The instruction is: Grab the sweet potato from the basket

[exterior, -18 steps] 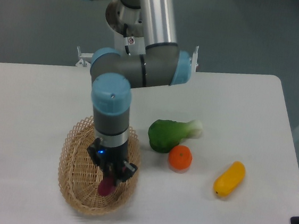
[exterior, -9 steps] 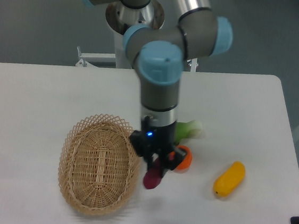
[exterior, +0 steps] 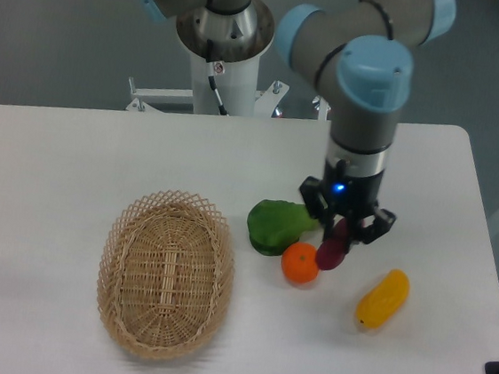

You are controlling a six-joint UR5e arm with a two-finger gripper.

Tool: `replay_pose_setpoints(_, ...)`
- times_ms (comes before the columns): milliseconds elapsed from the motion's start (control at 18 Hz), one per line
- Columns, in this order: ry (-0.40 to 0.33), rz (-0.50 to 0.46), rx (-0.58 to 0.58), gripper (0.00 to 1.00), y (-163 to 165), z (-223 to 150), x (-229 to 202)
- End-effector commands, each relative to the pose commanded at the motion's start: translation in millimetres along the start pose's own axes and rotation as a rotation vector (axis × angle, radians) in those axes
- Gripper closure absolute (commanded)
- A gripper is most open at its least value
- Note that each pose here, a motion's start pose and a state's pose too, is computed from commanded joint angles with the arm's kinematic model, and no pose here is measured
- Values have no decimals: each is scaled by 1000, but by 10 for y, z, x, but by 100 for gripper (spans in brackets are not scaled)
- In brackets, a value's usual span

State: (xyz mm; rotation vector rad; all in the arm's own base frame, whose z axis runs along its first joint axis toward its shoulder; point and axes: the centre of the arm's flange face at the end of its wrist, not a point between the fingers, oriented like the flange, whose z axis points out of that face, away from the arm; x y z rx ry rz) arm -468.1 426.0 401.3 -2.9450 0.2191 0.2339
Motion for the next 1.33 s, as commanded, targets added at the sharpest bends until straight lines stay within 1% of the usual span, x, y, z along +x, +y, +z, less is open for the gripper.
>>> replay_pose_setpoints(167, -10, 14, 0, 74, 108, -45, -74)
replay_pose_setpoints(278, -19, 13, 3, 74, 104, -87, -101)
replay_pose_setpoints(1333, -25, 14, 9, 74, 88, -74, -114)
